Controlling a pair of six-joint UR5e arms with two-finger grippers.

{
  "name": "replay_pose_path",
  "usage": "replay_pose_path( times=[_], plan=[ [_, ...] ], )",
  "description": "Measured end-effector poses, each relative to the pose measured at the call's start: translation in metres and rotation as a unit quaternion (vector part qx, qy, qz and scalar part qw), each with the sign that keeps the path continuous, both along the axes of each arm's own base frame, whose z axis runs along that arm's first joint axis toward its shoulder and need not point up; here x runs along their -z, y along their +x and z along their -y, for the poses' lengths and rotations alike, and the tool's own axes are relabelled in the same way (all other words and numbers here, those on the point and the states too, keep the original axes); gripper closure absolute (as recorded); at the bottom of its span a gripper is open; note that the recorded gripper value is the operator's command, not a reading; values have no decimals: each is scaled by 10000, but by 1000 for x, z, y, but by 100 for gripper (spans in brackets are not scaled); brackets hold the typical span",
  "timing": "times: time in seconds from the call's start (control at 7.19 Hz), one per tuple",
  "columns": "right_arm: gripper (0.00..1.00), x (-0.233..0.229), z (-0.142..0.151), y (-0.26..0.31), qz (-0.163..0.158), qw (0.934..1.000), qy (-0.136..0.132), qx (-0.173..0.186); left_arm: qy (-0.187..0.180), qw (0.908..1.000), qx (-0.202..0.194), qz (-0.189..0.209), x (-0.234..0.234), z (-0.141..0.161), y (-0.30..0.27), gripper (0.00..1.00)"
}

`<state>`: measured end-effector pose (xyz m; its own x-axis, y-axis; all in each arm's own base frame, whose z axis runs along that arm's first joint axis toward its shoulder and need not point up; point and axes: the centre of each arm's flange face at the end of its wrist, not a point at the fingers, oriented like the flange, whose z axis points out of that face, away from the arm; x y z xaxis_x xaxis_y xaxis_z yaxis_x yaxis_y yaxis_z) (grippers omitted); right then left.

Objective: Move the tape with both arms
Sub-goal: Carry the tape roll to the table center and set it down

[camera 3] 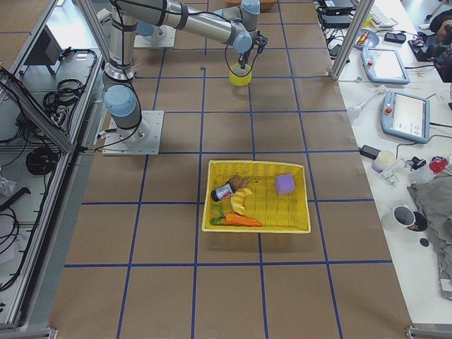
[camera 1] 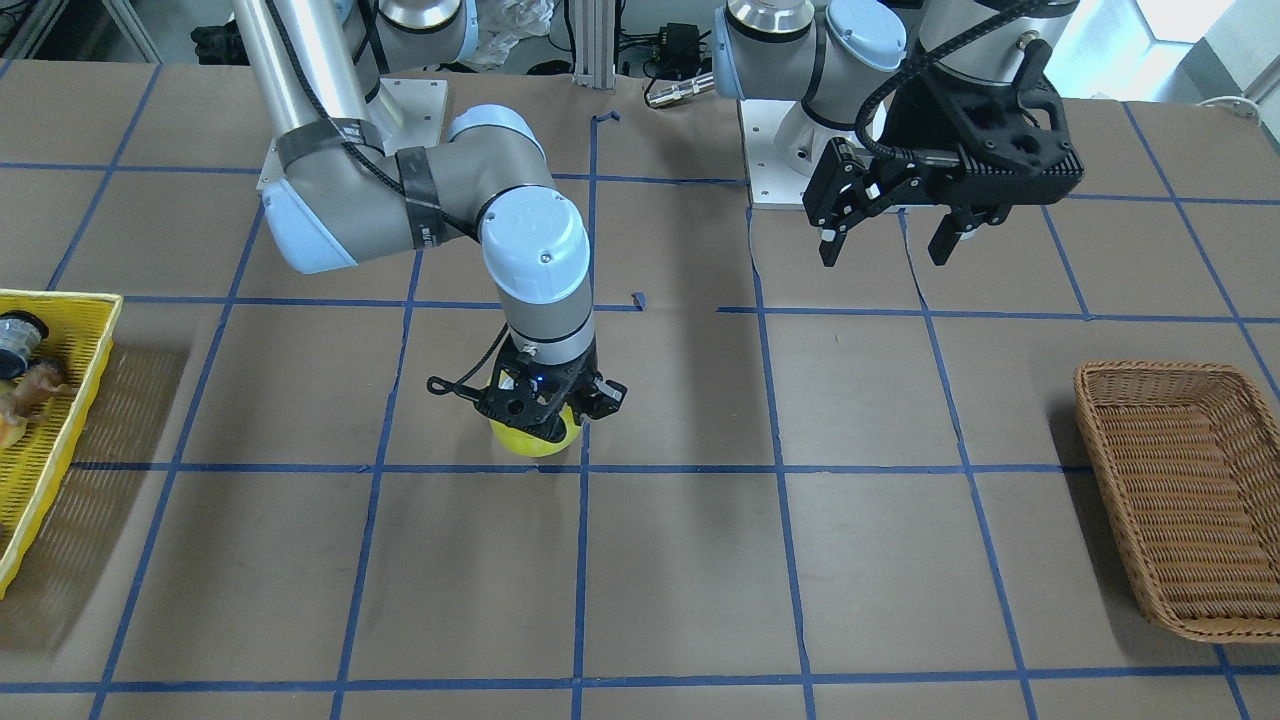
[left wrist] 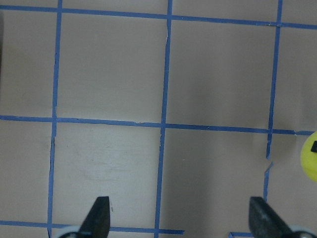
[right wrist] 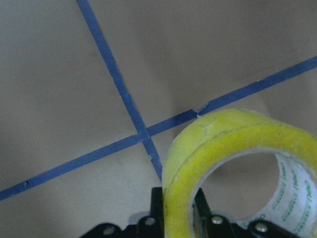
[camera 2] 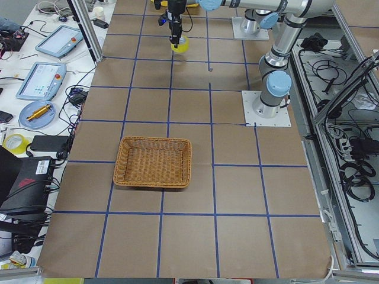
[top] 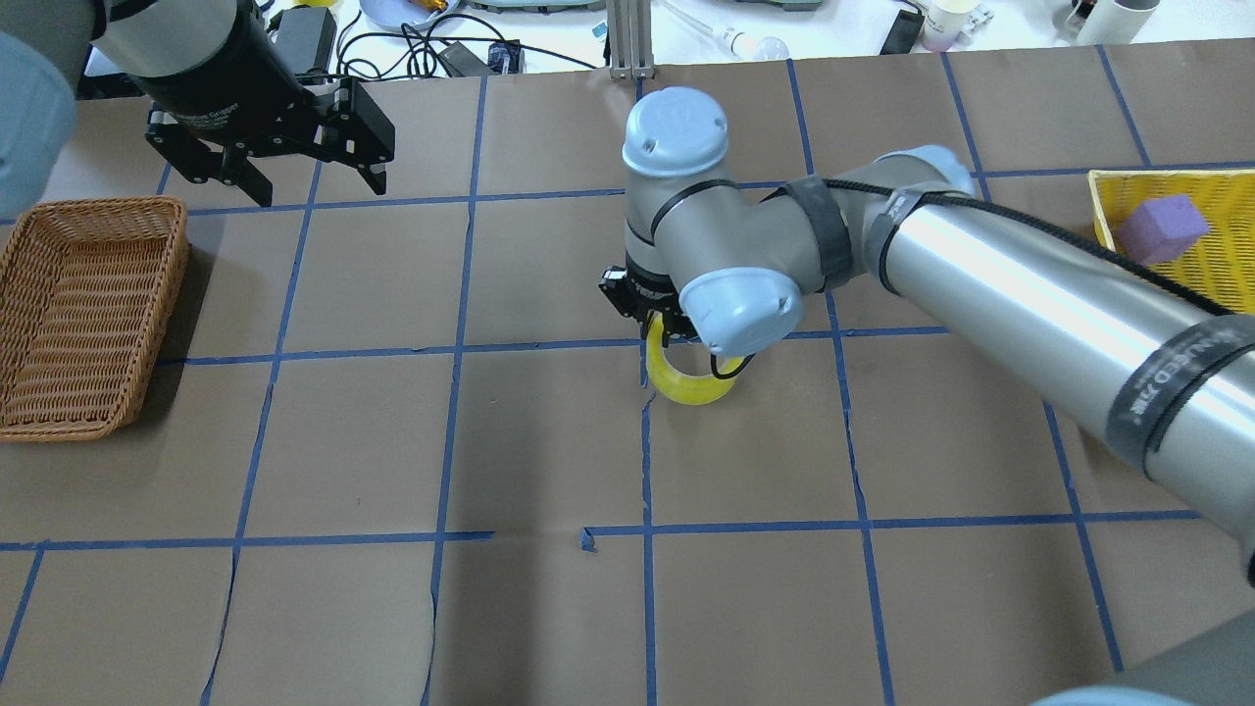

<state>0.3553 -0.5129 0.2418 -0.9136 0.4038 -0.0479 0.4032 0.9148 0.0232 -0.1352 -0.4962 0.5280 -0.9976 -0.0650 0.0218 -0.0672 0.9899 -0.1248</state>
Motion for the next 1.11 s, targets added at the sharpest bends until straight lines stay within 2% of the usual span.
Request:
replay_pose_path(
  times=[0.42, 0.56, 0.7, 0.97, 1.11],
  plan=[
    [100, 20, -24, 33, 36, 9999, 15, 137, 2, 10000, -1, 0, 0, 0, 0, 0],
    [44, 22, -31, 39, 31, 9999, 46, 155, 1, 10000, -2, 0, 0, 0, 0, 0],
    [0, 26, -36, 42, 7, 9998, 93, 147, 0, 10000, -3, 0, 0, 0, 0, 0],
    [0, 22, -39, 42, -15, 9999, 60, 126, -3, 10000, -4, -3, 0, 0, 0, 0],
    [0, 8, -37, 41, 23, 9999, -49, 152, 0, 10000, -1, -2, 0, 0, 0, 0]
  ],
)
